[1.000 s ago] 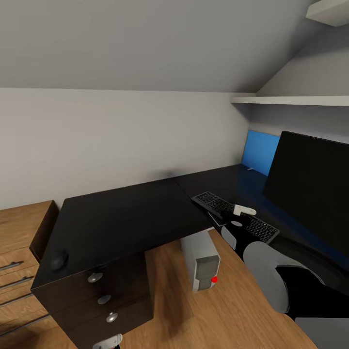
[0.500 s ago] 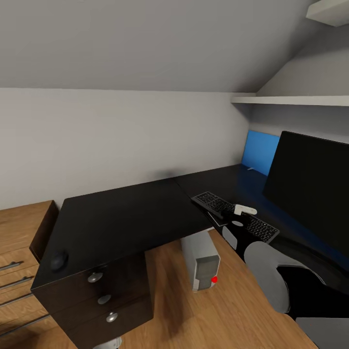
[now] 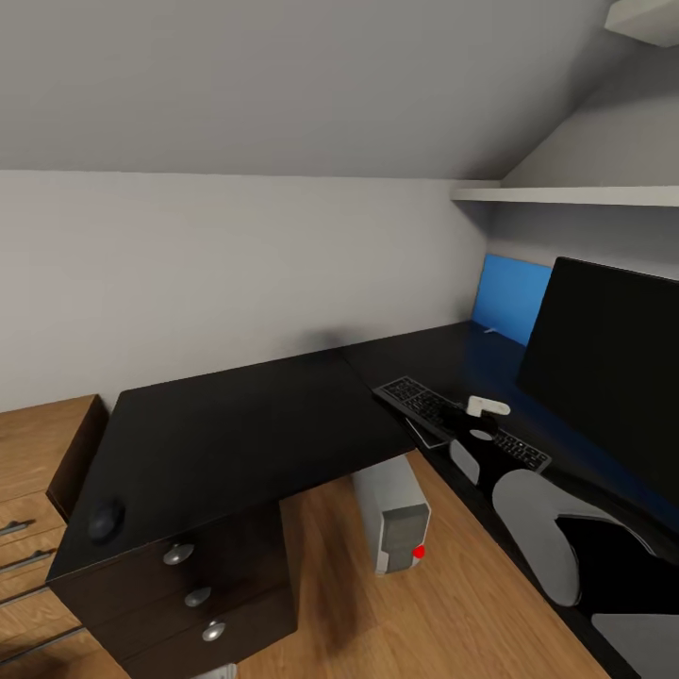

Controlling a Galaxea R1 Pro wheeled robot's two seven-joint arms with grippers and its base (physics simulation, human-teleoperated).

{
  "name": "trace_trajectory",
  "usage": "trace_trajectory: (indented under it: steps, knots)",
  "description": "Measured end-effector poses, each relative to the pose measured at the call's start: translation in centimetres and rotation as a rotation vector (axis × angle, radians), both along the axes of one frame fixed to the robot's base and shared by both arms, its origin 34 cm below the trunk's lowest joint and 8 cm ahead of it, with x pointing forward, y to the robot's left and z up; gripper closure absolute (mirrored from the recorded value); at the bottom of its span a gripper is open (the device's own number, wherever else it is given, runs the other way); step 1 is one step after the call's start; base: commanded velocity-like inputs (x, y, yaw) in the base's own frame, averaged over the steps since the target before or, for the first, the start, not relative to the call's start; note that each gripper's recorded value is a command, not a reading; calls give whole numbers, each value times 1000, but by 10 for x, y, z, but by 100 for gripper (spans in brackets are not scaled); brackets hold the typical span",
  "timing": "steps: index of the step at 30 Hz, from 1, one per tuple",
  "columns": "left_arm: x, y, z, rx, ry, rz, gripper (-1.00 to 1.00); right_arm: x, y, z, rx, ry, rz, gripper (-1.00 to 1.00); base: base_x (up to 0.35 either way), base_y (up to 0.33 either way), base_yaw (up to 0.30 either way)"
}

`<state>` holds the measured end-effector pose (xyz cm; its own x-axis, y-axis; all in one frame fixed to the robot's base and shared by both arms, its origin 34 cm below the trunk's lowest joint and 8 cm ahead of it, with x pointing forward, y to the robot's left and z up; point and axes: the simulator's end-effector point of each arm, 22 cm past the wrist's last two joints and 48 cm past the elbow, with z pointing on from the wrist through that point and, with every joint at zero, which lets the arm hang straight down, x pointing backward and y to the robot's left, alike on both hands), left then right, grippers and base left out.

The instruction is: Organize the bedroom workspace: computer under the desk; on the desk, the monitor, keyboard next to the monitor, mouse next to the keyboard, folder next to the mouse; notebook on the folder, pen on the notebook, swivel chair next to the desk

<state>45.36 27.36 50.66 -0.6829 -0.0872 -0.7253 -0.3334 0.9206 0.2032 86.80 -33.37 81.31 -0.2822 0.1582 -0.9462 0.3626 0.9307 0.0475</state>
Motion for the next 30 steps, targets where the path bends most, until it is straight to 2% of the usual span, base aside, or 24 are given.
trace_trajectory:
  steps: [8, 9, 14, 30]
  knots:
    - [3, -1, 3, -2, -13, 1, -100, -6, -23, -6, 26, 19, -47, -100, 1, 0, 0]
    - [4, -1, 4, -2, -16, 3, -100, -9, -25, -14, 41, 57, -50, -100, 0, 0, 0]
    - [4, -2, 3, -3, -19, 4, -100, -12, -24, -23, 51, 89, -49, -100, 0, 0, 0]
    - [3, -1, -14, -2, -19, 5, -100, -14, -23, -41, 51, 95, -47, -100, 0, 0, 0]
